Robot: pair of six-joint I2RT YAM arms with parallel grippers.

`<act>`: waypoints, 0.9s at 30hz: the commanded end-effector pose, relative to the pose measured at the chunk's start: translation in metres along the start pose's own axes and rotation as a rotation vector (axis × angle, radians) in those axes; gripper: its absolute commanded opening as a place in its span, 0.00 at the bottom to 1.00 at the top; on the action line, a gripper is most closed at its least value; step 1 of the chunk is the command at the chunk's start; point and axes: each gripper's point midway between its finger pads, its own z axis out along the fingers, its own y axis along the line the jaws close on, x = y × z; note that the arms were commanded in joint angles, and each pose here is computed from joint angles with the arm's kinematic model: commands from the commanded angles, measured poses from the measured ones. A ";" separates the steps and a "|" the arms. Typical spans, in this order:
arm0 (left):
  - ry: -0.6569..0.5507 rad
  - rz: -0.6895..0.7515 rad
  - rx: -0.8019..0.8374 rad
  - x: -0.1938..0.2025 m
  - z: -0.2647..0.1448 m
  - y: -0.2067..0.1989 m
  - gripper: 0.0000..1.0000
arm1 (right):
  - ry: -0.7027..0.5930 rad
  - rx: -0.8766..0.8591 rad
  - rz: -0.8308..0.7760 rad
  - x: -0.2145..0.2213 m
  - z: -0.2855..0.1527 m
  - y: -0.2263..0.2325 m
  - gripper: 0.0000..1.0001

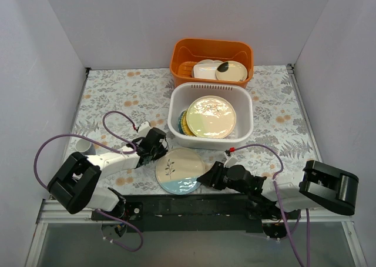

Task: Place the plates into the plastic bin on the countertop
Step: Pick up the plate from the corner of the board.

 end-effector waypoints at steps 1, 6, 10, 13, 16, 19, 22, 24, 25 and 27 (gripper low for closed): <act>0.232 0.154 -0.176 0.073 -0.006 0.061 0.00 | 0.106 0.114 0.052 0.034 -0.025 -0.065 0.51; 0.274 0.241 -0.174 0.102 -0.012 0.051 0.00 | 0.154 0.053 0.130 0.044 -0.027 -0.055 0.51; 0.309 0.267 -0.174 0.123 -0.016 0.050 0.00 | 0.108 0.013 0.198 0.034 -0.048 -0.053 0.49; 0.313 0.265 -0.178 0.127 -0.015 0.052 0.00 | 0.103 -0.010 0.209 0.030 -0.050 -0.047 0.48; 0.318 0.271 -0.185 0.128 -0.014 0.053 0.00 | 0.083 -0.049 0.205 0.025 -0.049 -0.038 0.43; 0.300 0.264 -0.195 0.123 -0.016 0.054 0.00 | 0.092 -0.064 0.205 0.025 -0.049 -0.034 0.29; 0.276 0.256 -0.189 0.117 -0.019 0.050 0.00 | 0.099 -0.089 0.185 0.024 -0.051 -0.029 0.11; 0.240 0.251 -0.187 0.106 -0.024 0.045 0.00 | 0.103 -0.102 0.179 0.025 -0.052 -0.027 0.01; 0.227 0.249 -0.200 0.102 -0.027 0.047 0.00 | 0.101 -0.102 0.175 0.024 -0.052 -0.027 0.01; 0.196 0.246 -0.199 0.093 -0.032 0.043 0.00 | 0.104 -0.109 0.166 0.024 -0.053 -0.026 0.01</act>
